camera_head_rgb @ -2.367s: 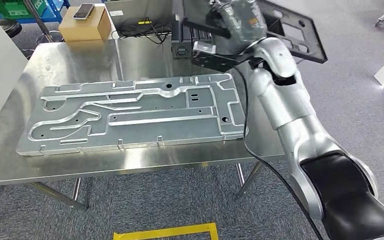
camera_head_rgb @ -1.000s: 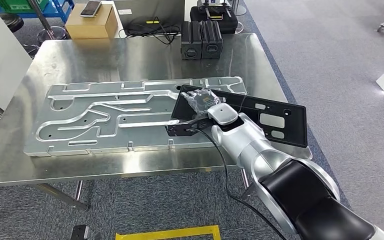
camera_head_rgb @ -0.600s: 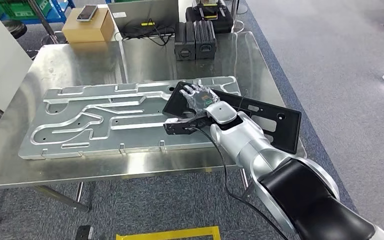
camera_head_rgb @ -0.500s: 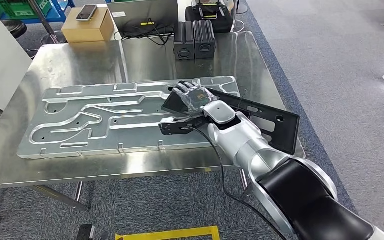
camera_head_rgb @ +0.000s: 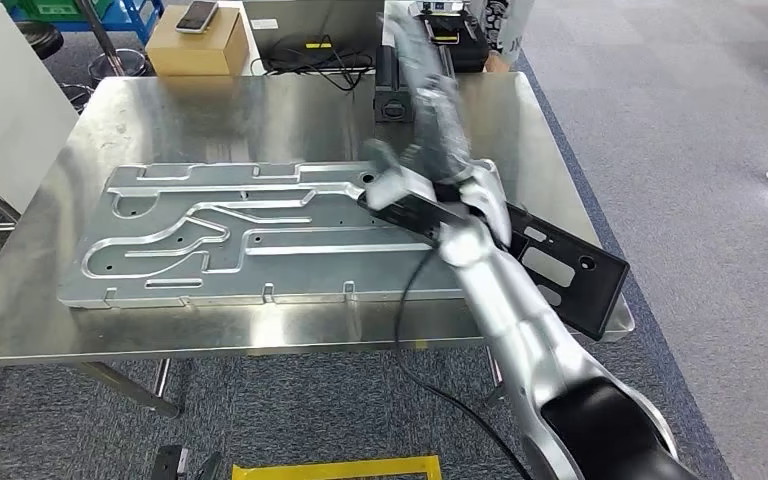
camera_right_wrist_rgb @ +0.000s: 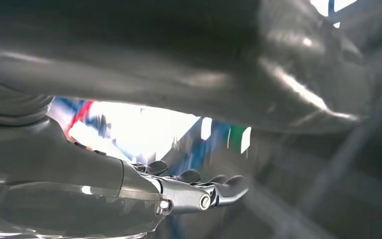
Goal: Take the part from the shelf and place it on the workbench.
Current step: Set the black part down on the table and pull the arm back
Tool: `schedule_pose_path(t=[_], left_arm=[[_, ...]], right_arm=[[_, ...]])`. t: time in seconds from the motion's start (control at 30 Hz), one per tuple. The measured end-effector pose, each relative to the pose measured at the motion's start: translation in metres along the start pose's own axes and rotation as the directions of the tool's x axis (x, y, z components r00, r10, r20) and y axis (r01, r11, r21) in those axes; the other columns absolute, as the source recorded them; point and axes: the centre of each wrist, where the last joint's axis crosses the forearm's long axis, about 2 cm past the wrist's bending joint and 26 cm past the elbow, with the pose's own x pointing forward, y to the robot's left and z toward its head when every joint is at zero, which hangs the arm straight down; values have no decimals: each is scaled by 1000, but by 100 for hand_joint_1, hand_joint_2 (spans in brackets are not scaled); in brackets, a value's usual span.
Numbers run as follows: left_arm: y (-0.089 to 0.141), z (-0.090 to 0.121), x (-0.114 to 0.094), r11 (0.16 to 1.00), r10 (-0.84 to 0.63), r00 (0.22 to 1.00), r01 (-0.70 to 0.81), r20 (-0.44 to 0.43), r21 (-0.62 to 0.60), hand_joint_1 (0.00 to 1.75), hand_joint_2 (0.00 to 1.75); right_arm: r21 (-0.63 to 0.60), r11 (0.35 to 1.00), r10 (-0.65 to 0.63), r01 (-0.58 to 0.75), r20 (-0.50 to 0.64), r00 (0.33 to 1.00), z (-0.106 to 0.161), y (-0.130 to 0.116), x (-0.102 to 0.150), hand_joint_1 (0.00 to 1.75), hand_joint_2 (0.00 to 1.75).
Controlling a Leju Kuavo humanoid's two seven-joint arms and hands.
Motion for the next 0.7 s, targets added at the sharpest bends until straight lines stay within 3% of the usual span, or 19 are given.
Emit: schedule_pose_path(t=[0.13,0.3,0.43,0.7], left_arm=[[3,14,-22,998,55,998,-55,-6,31,0,0],[8,22,-32,985,141,989,-144,39,93,0,0],[12,26,-38,975,176,983,-181,52,128,0,0],[15,30,-42,968,194,979,-200,58,149,0,0]], right_arm=[[-197,964,192,-180,44,980,84,-80,8,0,0],[-191,899,413,-393,76,908,143,-146,37,0,0],[-148,880,464,-452,55,884,171,-164,49,0,0],[-89,870,486,-485,-1,874,199,-173,53,0,0]])
